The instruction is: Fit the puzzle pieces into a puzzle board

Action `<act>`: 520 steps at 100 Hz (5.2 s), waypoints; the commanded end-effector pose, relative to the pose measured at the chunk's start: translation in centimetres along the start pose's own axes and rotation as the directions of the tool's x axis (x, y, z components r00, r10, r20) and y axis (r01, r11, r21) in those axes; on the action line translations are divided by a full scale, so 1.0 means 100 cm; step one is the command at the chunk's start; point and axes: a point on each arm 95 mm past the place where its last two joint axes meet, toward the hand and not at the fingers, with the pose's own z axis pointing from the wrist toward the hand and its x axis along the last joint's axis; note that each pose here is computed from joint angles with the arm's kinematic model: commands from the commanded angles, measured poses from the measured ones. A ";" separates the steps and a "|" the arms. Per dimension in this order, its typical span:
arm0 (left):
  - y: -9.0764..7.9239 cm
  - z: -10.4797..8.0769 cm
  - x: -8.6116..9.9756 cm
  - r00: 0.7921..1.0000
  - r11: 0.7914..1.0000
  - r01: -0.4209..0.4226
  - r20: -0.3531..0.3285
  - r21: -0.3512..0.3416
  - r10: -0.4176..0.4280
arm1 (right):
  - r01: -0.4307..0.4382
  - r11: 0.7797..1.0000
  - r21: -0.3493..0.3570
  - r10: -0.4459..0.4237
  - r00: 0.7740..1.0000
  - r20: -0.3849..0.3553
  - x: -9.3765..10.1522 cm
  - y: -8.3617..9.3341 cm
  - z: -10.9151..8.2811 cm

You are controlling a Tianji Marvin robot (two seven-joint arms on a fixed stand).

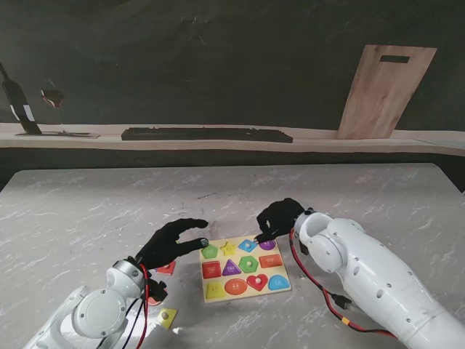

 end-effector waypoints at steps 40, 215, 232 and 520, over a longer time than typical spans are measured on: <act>0.003 0.002 -0.002 1.000 1.000 0.002 0.018 -0.008 -0.001 | -0.138 0.977 0.161 0.155 0.983 -0.097 -0.050 -0.042 -0.084; 0.015 0.018 -0.005 0.998 0.998 0.017 0.069 -0.068 -0.012 | 0.174 0.984 0.027 -0.176 0.974 0.146 -0.113 -0.146 -0.228; 0.015 0.018 -0.004 0.998 0.998 0.018 0.069 -0.068 -0.013 | 0.167 0.986 0.027 -0.169 0.973 0.157 -0.112 -0.147 -0.228; 0.009 0.004 0.004 0.997 0.996 -0.072 -0.036 -0.056 0.070 | -0.206 0.977 -0.055 0.199 0.974 -0.104 0.022 -0.085 -0.062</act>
